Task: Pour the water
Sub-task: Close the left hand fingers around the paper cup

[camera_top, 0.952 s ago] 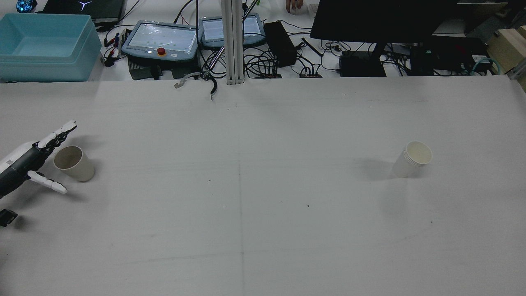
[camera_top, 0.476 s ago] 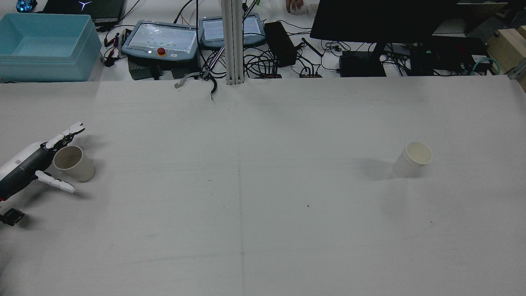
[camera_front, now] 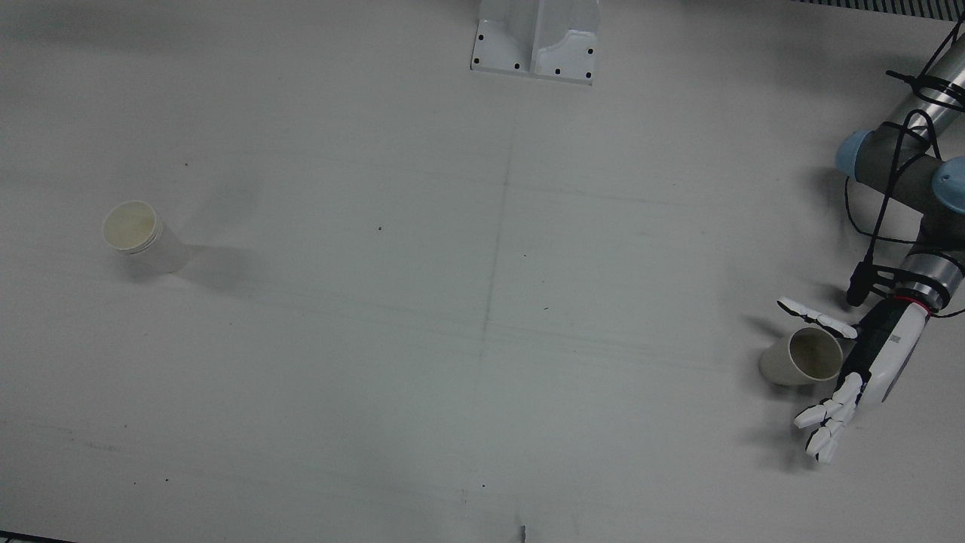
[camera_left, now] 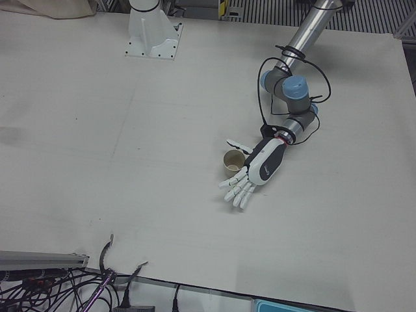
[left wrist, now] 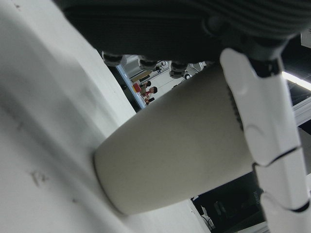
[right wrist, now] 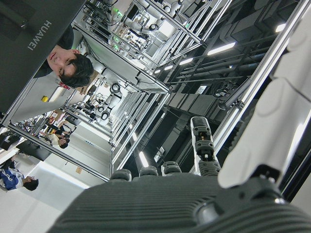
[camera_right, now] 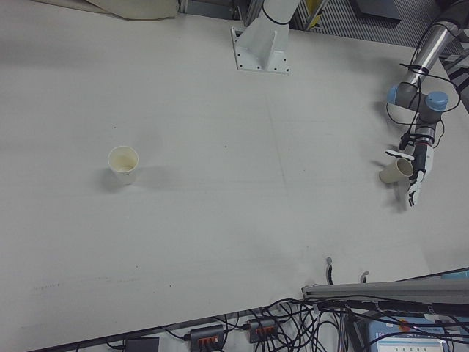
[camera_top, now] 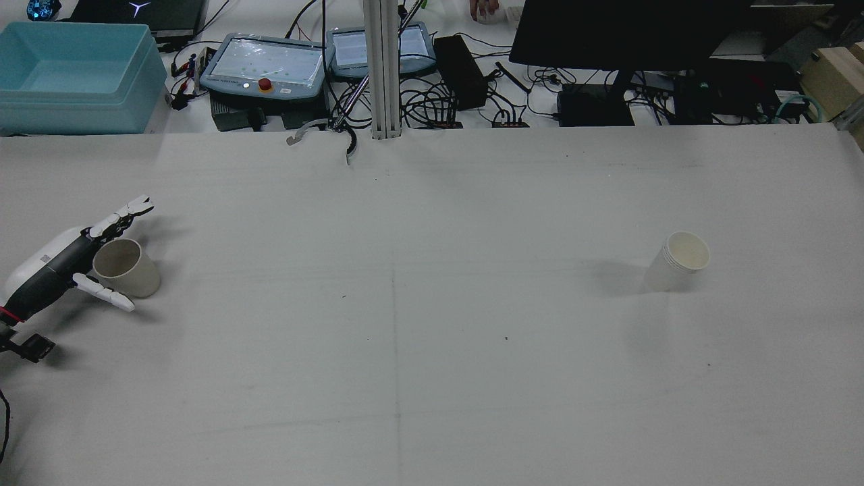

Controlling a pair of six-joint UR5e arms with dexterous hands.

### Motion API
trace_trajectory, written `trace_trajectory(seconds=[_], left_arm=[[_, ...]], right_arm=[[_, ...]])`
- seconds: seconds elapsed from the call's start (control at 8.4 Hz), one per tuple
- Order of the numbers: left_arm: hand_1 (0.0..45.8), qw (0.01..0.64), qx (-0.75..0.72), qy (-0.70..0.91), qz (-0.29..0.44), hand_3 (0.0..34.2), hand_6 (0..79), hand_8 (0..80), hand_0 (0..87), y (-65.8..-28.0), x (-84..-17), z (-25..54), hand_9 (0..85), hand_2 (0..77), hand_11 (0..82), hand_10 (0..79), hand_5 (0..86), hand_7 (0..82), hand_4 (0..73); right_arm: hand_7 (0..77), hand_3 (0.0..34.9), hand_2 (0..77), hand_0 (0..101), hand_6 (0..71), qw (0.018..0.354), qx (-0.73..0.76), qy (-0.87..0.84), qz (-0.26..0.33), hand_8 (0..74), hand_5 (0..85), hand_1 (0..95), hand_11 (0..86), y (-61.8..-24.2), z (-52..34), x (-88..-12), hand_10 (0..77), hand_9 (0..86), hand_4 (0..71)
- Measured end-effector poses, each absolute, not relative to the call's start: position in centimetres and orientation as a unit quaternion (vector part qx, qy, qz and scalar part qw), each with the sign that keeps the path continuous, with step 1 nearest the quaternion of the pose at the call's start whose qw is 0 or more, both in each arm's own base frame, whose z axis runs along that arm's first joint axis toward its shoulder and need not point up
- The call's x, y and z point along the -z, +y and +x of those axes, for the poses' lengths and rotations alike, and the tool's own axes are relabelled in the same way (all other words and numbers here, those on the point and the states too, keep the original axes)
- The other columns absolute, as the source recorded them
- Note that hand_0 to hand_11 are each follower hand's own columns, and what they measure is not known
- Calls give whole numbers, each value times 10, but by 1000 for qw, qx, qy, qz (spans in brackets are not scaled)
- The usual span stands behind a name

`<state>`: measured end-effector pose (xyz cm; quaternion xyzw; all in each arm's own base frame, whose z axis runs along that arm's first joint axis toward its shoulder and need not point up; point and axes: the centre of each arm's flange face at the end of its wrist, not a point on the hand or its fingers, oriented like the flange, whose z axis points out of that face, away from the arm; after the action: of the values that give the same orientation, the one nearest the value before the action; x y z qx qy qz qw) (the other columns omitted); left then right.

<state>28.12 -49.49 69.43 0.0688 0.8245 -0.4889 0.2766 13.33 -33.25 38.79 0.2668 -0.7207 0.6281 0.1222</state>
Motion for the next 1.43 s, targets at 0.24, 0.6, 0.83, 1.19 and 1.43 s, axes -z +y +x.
trace_trajectory(seconds=[0.24, 0.6, 0.83, 1.19, 1.43], left_arm=[[136, 279, 492, 822, 69, 125, 0, 5, 515, -495, -695, 281, 22, 44, 11, 0, 136, 87, 93], [147, 284, 495, 818, 70, 1, 0, 5, 517, -495, -694, 281, 22, 93, 11, 0, 409, 82, 196], [147, 287, 496, 817, 69, 2, 0, 5, 517, -494, -695, 281, 22, 93, 11, 0, 420, 82, 224], [125, 289, 498, 815, 64, 2, 0, 5, 514, -494, -696, 281, 22, 60, 11, 0, 365, 82, 262], [125, 291, 500, 814, 62, 1, 0, 5, 503, -493, -695, 281, 22, 65, 11, 0, 420, 93, 387]], right_arm=[[44, 31, 5, 483, 11, 124, -631, -719, 266, 5, 104, 93, 5, -334, 133, -391, 0, 11, 125], [44, 28, 5, 478, 11, 124, -632, -718, 265, 5, 104, 93, 5, -335, 133, -392, 5, 11, 109], [33, 27, 5, 478, 11, 125, -632, -717, 265, 5, 104, 93, 5, -335, 133, -393, 0, 11, 115], [33, 22, 5, 479, 5, 126, -632, -717, 265, 5, 104, 93, 5, -335, 132, -393, 5, 11, 115], [33, 22, 5, 478, 5, 127, -633, -716, 264, 5, 104, 93, 5, -336, 131, -394, 0, 11, 109]])
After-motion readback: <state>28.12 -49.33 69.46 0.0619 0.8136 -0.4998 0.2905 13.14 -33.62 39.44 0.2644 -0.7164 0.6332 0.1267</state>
